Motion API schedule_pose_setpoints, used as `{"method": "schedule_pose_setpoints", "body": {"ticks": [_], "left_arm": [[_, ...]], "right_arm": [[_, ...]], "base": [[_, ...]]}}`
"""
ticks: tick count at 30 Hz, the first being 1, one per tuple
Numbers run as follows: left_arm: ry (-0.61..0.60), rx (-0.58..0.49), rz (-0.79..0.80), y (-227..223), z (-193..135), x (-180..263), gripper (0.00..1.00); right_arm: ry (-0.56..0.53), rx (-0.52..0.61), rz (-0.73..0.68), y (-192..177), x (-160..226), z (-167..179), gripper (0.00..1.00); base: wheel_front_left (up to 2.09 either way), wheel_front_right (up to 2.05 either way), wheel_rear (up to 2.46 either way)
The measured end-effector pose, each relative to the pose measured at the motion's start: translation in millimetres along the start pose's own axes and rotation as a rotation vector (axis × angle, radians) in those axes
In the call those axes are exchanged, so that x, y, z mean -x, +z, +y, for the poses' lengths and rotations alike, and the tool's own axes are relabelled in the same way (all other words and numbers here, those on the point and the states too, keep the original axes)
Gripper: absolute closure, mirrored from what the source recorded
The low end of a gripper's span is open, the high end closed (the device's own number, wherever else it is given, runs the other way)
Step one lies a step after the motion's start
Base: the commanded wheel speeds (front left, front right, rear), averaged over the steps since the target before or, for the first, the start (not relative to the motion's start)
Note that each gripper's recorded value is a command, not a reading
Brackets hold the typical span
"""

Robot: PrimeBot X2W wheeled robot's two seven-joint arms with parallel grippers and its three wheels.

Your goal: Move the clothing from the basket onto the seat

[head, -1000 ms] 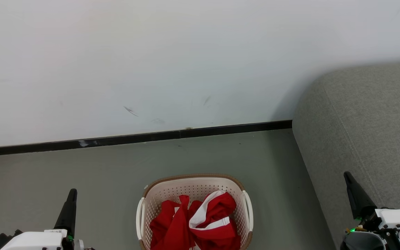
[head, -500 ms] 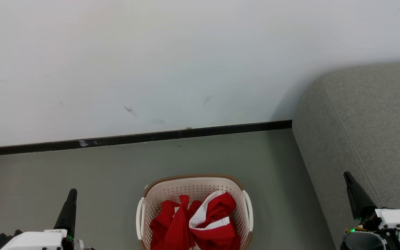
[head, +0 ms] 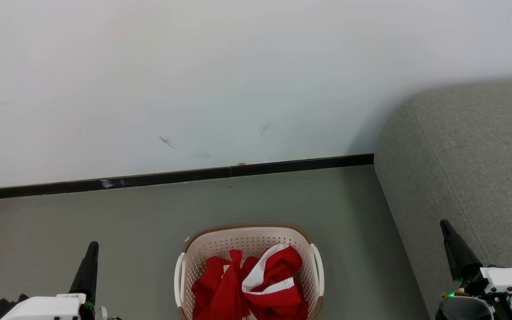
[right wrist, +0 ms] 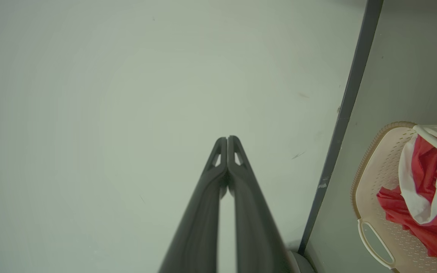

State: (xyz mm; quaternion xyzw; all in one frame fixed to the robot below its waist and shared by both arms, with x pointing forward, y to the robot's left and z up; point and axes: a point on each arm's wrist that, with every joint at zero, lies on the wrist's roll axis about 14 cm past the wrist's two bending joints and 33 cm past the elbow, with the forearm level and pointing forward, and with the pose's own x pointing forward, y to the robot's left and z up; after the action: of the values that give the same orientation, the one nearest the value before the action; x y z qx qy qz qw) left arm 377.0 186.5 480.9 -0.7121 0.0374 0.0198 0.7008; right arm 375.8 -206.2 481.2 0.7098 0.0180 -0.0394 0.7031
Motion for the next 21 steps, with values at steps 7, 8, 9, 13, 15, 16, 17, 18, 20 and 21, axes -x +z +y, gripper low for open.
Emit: {"method": "schedule_pose_setpoints", "body": {"ticks": [7,8,9,13,15,16,17,18,20,21], "left_arm": [[0.0,0.0,0.0,0.0,0.0,0.0,1.0],[0.0,0.0,0.0,0.0,0.0,0.0,1.0],[0.0,0.0,0.0,0.0,0.0,0.0,1.0],[0.0,0.0,0.0,0.0,0.0,0.0,1.0],[0.0,0.0,0.0,0.0,0.0,0.0,1.0],[0.0,0.0,0.0,0.0,0.0,0.0,1.0],[0.0,0.0,0.0,0.0,0.0,0.0,1.0],[0.0,0.0,0.0,0.0,0.0,0.0,1.0],[0.0,0.0,0.0,0.0,0.0,0.0,1.0],[0.0,0.0,0.0,0.0,0.0,0.0,1.0]], "right_arm": [[0.0,0.0,0.0,0.0,0.0,0.0,1.0],[0.0,0.0,0.0,0.0,0.0,0.0,1.0],[0.0,0.0,0.0,0.0,0.0,0.0,1.0],[0.0,0.0,0.0,0.0,0.0,0.0,1.0],[0.0,0.0,0.0,0.0,0.0,0.0,1.0],[0.0,0.0,0.0,0.0,0.0,0.0,1.0],[0.0,0.0,0.0,0.0,0.0,0.0,1.0],[0.0,0.0,0.0,0.0,0.0,0.0,1.0],[0.0,0.0,0.0,0.0,0.0,0.0,1.0],[0.0,0.0,0.0,0.0,0.0,0.0,1.0]], "base": [[0.0,0.0,0.0],[0.0,0.0,0.0],[0.0,0.0,0.0],[0.0,0.0,0.0],[0.0,0.0,0.0],[0.0,0.0,0.0],[0.0,0.0,0.0],[0.0,0.0,0.0],[0.0,0.0,0.0],[0.0,0.0,0.0]]}}
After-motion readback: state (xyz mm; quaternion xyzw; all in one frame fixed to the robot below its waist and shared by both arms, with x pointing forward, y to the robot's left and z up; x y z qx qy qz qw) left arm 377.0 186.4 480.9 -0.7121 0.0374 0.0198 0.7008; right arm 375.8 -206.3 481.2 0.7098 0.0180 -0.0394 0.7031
